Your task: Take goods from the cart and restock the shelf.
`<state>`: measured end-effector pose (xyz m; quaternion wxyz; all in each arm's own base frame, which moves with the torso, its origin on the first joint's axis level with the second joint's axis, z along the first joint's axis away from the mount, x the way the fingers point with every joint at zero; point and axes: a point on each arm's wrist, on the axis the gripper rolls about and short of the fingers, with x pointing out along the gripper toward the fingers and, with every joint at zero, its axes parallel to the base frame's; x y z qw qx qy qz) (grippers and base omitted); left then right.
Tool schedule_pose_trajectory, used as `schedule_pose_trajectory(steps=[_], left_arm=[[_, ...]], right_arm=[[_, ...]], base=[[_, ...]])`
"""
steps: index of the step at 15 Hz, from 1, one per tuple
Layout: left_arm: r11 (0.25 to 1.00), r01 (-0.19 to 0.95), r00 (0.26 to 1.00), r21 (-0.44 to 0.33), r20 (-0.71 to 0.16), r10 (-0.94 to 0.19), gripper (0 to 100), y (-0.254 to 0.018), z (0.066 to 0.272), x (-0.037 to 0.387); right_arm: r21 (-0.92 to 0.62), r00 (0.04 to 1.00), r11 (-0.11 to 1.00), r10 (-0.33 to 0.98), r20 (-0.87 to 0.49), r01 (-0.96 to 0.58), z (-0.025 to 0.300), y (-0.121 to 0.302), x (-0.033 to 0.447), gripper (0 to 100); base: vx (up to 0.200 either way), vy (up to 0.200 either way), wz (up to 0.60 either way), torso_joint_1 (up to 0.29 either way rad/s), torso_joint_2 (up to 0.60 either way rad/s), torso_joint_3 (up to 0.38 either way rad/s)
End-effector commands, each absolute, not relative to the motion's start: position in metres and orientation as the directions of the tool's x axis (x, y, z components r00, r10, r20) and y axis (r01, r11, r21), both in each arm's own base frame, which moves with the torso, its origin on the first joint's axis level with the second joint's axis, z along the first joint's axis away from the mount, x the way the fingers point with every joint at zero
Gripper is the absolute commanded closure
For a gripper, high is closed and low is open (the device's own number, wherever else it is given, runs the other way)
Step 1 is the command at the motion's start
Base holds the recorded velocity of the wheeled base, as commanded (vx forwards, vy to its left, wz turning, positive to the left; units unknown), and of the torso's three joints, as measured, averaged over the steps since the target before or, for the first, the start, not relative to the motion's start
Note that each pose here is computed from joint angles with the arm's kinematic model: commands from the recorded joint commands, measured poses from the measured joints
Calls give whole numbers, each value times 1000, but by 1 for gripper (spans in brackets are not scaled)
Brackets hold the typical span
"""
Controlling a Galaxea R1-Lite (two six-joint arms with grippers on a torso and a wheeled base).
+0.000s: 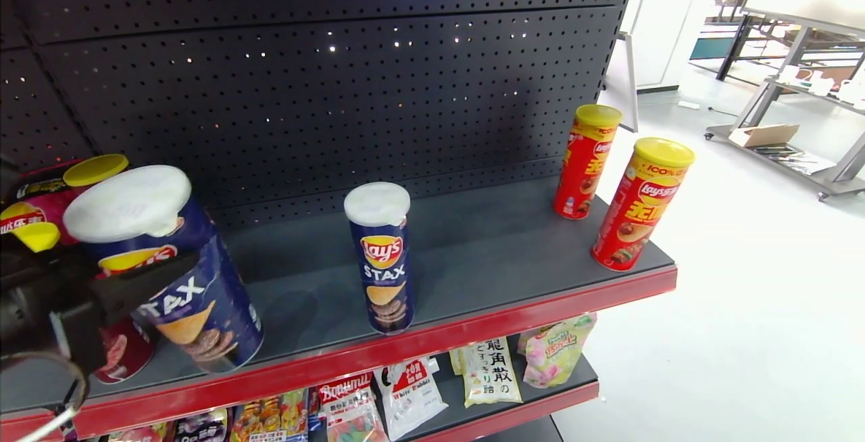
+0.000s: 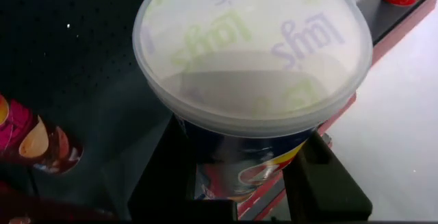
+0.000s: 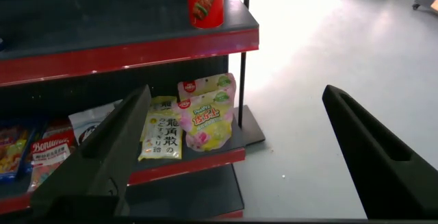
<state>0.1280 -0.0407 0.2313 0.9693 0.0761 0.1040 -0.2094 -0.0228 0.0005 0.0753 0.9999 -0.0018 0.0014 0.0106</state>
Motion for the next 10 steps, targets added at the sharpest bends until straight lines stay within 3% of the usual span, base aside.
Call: schedule_pose_trajectory(steps=[1, 4, 10], left_arm=[[899, 430, 869, 85, -310, -387, 100, -60, 225, 189], [898, 433, 860, 77, -334, -386, 100, -73, 215, 233], [897, 434, 871, 83, -294, -394, 100, -96, 204, 311]], right_arm=[[-3, 1000, 1000, 21, -3, -21, 75, 0, -23, 0], [-3, 1000, 1000, 21, -2, -21, 76, 0, -23, 0], [-5, 1000, 1000, 21, -2, -21, 76, 0, -23, 0]], base=[[0, 0, 0, 0, 0, 0], [0, 0, 0, 0, 0, 0], [0, 0, 0, 0, 0, 0]])
